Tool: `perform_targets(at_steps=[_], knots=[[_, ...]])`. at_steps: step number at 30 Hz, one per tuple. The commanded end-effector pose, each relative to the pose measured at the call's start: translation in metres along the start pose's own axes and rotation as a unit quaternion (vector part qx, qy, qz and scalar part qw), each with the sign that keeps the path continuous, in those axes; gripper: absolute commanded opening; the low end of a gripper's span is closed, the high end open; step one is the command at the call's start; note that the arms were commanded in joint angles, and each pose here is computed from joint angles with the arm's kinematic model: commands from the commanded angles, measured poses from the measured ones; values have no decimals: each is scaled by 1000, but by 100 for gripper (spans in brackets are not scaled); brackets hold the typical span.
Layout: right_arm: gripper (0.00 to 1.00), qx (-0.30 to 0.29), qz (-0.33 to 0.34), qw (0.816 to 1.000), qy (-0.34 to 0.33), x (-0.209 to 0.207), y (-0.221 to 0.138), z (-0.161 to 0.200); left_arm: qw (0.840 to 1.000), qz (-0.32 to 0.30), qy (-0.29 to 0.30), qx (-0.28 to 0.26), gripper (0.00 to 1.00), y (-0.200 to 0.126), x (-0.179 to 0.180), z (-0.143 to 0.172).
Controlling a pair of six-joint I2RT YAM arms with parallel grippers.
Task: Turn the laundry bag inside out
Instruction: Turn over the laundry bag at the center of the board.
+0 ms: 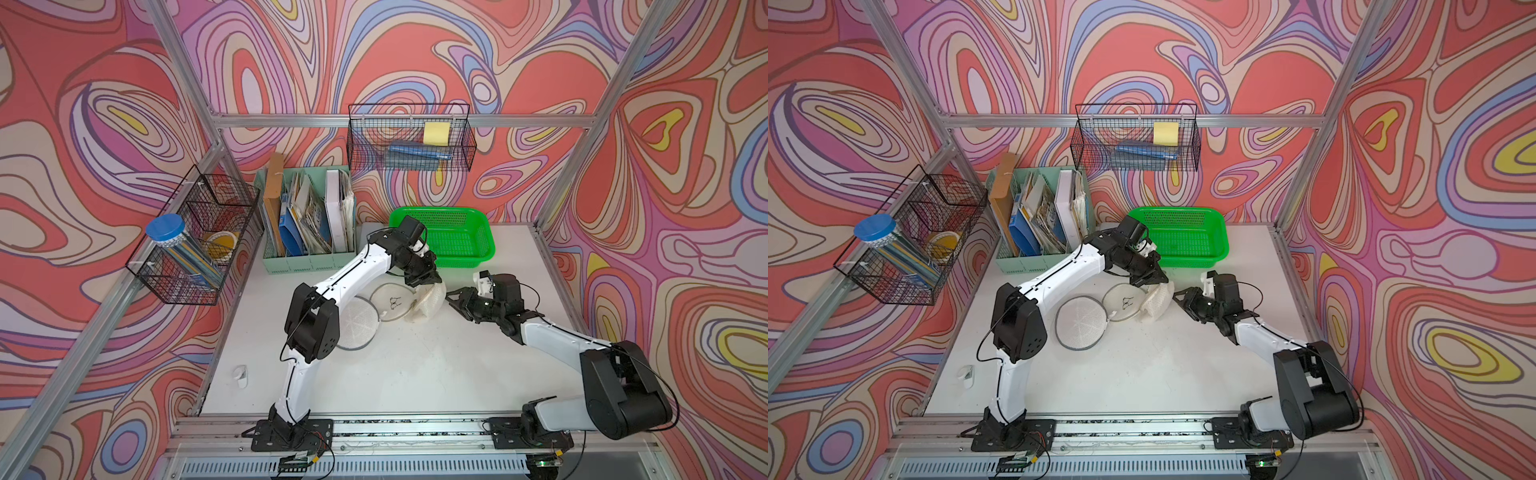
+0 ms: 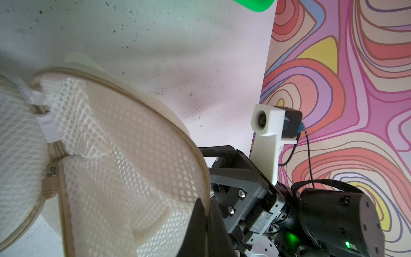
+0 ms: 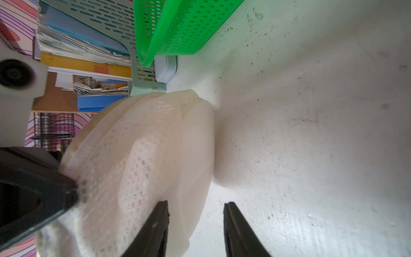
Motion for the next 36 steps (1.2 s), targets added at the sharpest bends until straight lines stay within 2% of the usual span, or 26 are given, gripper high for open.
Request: perform_targets(at_steps=[1,8,13,16,19,22,29,33,36], knots=[[43,-7,-35,999,0,8,-1,-5,1000,15,-3,-7,0,-14,-6,1],[46,-6,-72,997,24,7,7,-7,999,32,-6,-20,0,-29,-6,-3],[37,7,-93,995,28,9,18,-10,999,23,-18,-16,0,-26,8,-6],[26,17,-101,994,25,12,24,-8,999,27,-20,-17,0,-25,8,-7],[0,21,-113,993,25,16,27,-7,999,28,-18,-20,0,-25,7,-7],[0,18,-112,993,18,23,21,-9,999,33,-23,-17,0,-25,6,-7],[0,24,-52,997,-45,58,-12,-25,997,75,-24,-12,0,-29,-11,-3],[0,63,-8,996,-60,69,-19,-31,996,87,-22,-12,0,-30,-15,-2],[0,87,6,995,-52,63,-12,-31,997,70,-24,-11,0,-23,-5,-3]])
Point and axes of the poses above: each gripper's point midway between its finger pads, its own y axis out along the fingers, its own x axis along the line the jaws close on, z = x × y, the point moved 9 cm from there along -y, back along the fingers, and after that the axes turned 9 degrees about -y, right-handed, at the moved point
